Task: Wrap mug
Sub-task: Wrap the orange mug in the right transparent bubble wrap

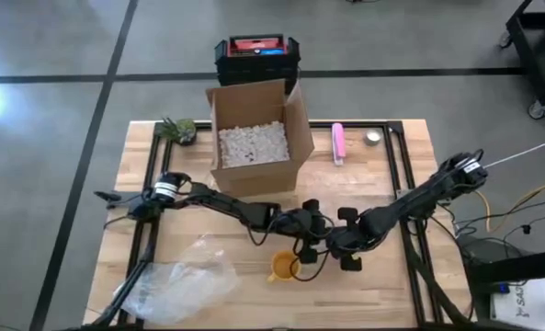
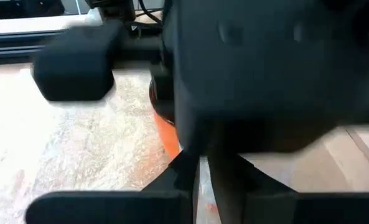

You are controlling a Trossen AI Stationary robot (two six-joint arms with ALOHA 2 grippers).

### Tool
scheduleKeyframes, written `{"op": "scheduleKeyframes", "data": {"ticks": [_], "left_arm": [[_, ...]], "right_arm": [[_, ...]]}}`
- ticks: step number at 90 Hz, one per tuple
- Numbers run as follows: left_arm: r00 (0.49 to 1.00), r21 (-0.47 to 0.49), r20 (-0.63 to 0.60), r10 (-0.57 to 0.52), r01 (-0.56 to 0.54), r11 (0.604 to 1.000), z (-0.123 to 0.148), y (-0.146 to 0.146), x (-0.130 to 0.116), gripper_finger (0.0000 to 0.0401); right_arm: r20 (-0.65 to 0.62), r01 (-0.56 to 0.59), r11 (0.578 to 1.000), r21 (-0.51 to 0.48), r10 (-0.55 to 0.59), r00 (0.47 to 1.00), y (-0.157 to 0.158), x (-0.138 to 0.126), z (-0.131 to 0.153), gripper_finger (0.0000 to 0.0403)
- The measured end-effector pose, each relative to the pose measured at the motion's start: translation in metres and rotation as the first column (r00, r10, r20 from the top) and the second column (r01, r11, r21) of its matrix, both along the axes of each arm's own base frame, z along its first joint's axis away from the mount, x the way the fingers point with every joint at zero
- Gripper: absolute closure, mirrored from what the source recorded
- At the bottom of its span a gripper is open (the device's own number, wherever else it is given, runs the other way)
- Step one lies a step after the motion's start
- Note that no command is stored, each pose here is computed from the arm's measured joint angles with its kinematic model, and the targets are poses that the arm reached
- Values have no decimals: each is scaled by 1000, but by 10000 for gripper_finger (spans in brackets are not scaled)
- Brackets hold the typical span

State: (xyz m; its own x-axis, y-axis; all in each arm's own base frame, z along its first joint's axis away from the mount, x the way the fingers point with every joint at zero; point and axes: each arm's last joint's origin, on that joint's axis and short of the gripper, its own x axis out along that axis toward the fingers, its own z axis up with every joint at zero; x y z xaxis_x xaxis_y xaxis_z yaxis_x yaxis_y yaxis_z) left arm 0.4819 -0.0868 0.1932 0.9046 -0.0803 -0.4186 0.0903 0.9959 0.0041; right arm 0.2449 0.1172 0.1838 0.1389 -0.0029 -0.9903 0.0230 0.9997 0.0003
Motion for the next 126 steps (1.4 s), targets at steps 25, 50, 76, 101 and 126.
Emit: {"op": "scheduleKeyframes", "data": {"ticks": [25,50,76,101,126], "left_arm": [[1000,0,0,0,0,1000,0,0,0,381],[1000,0,-2,0,0,1000,0,0,0,381],[1000,0,-1,0,0,1000,0,0,0,381],[1000,0,1,0,0,1000,0,0,0,381],[1000,1,-7,0,0,1000,-1,0,0,381]], "right_arm": [[71,-1,999,34,-2,997,-4,-9,60,403],[-37,124,985,121,-121,992,-2,-40,79,403],[-24,75,993,91,-73,997,8,-32,31,403],[-151,27,999,27,-23,988,4,-25,-6,403],[-86,-16,999,44,19,996,7,-17,25,403]]}}
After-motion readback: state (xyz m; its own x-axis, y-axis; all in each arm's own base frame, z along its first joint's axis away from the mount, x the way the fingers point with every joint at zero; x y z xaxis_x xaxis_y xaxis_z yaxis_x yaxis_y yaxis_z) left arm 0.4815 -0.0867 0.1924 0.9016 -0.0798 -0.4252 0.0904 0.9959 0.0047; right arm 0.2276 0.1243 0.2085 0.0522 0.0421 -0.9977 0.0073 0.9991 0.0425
